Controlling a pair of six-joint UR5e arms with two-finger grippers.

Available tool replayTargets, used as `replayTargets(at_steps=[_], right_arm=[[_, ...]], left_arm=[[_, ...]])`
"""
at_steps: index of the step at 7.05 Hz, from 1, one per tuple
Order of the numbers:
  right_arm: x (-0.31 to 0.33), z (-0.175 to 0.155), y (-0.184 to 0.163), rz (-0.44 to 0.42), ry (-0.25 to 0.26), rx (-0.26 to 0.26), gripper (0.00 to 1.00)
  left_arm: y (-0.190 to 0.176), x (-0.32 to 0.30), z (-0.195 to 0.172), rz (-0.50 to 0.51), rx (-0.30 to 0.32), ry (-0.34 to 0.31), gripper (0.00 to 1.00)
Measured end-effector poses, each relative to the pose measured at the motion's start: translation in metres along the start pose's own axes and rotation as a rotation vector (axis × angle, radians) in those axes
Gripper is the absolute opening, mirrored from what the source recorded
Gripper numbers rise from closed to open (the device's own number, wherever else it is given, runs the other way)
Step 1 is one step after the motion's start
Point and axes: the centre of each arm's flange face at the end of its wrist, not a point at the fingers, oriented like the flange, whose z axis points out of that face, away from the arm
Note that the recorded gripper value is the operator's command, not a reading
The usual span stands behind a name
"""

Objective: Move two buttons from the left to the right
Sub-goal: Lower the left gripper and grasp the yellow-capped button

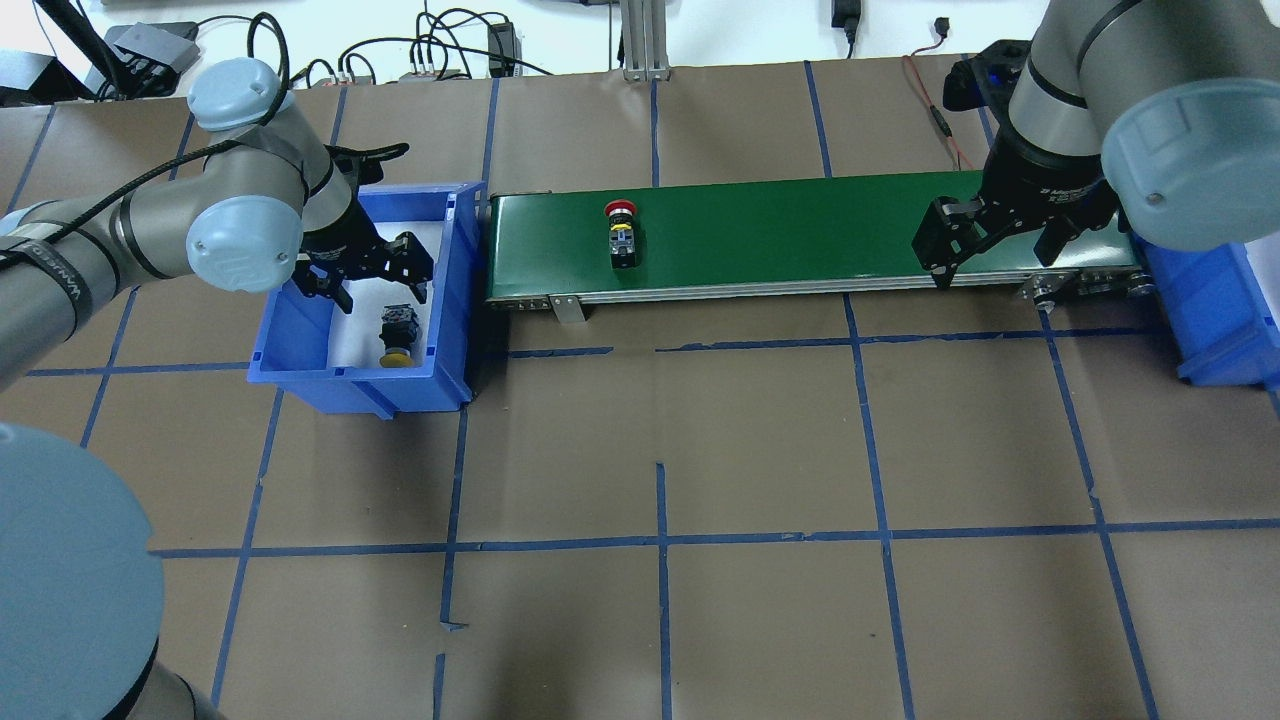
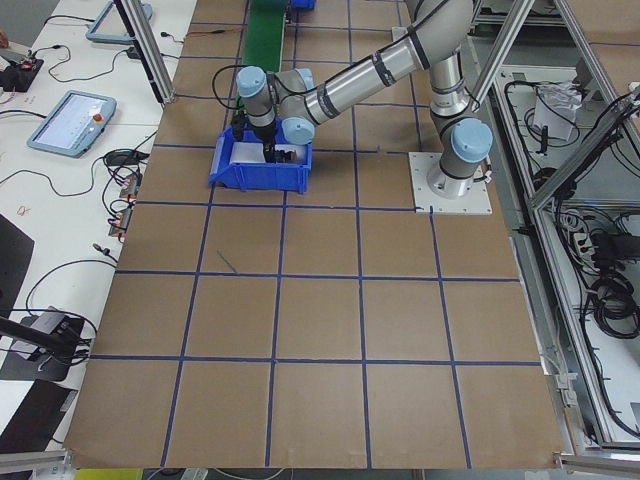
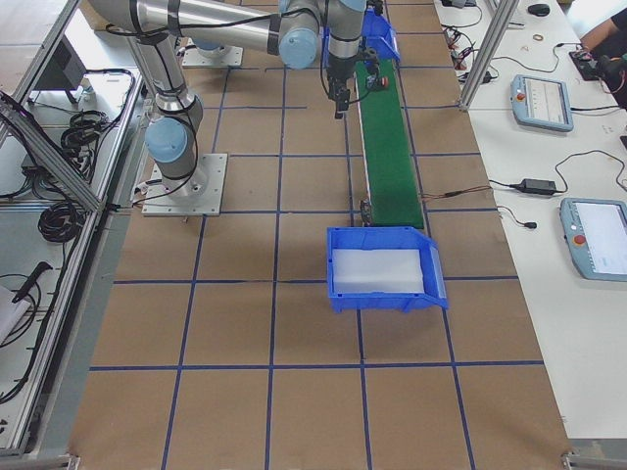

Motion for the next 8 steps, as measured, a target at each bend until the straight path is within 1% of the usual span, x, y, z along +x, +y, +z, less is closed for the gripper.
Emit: replayTargets(at_steps=[1,2,4,5,8], right_arm=[[0.0,0.0,0.0,0.0,0.0,0.0,1.0],[0.0,0.0,0.0,0.0,0.0,0.0,1.0],[0.0,0.0,0.0,0.0,0.002,0.0,1.0],[0.0,0.0,0.0,-0.001,0.002,0.0,1.0],[0.0,0.0,0.0,0.0,0.002,0.0,1.0]], left_arm=[[0.003,0.0,0.008,-0.001,-0.014,0.001,0.88],[0.005,0.0,0.013,-0.001,-0.025,0.002,0.66],[0.006,0.0,0.015,-0.001,-0.03,0.002,0.32],[0.006,0.0,0.015,-0.001,-0.029,0.002,0.23],[0.002,-0.001,0.004,0.005,-0.01,-0.006,0.21]])
